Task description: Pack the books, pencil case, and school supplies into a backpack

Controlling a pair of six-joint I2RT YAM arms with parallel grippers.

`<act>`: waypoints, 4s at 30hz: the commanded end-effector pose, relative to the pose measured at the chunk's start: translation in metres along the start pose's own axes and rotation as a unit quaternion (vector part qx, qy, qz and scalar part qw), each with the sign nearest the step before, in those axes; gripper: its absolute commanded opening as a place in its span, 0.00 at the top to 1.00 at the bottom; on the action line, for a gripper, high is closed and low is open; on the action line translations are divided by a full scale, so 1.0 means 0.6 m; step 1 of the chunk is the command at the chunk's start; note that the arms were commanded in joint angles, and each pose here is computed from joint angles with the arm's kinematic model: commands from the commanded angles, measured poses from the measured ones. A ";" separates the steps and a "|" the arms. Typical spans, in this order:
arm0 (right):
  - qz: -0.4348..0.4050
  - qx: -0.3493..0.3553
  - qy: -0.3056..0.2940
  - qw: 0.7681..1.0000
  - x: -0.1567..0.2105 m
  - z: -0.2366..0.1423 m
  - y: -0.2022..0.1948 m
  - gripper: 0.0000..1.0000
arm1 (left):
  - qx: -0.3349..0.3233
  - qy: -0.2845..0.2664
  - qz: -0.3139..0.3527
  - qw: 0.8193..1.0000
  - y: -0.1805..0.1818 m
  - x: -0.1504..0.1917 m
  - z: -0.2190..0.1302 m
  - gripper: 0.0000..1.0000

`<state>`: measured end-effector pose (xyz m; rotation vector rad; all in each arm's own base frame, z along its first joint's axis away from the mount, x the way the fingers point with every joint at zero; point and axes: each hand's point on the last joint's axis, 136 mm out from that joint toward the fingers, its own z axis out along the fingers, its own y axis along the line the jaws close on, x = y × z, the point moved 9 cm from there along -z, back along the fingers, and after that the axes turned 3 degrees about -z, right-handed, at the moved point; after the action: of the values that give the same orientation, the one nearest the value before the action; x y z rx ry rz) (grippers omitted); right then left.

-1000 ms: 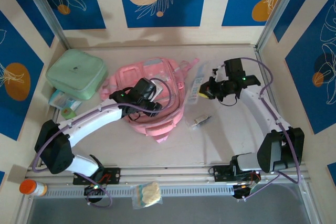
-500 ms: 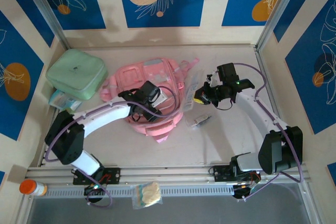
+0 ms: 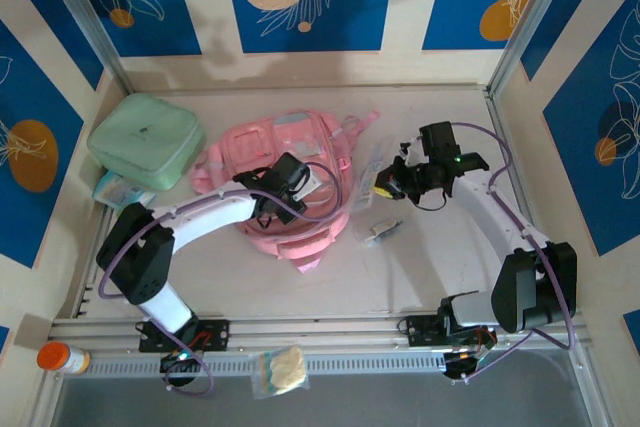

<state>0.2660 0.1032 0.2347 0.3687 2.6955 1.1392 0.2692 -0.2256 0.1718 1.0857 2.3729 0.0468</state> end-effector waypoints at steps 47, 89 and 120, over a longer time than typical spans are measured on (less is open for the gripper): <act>-0.026 -0.098 0.044 0.994 0.009 -0.019 0.026 1.00 | -0.012 -0.110 -0.266 0.958 0.062 -0.164 -0.188 1.00; 0.010 -0.019 -0.006 1.000 0.053 0.308 0.057 0.97 | 0.015 -0.137 -0.333 0.933 0.061 -0.179 -0.182 1.00; -0.048 0.145 -0.055 0.987 0.070 0.058 -0.002 0.82 | 0.115 -0.111 -0.378 0.912 0.020 -0.100 -0.160 0.54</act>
<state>0.2562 0.1522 0.2196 0.3705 2.6056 0.8026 0.2789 -0.2537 0.2540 0.2177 2.5567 -0.4705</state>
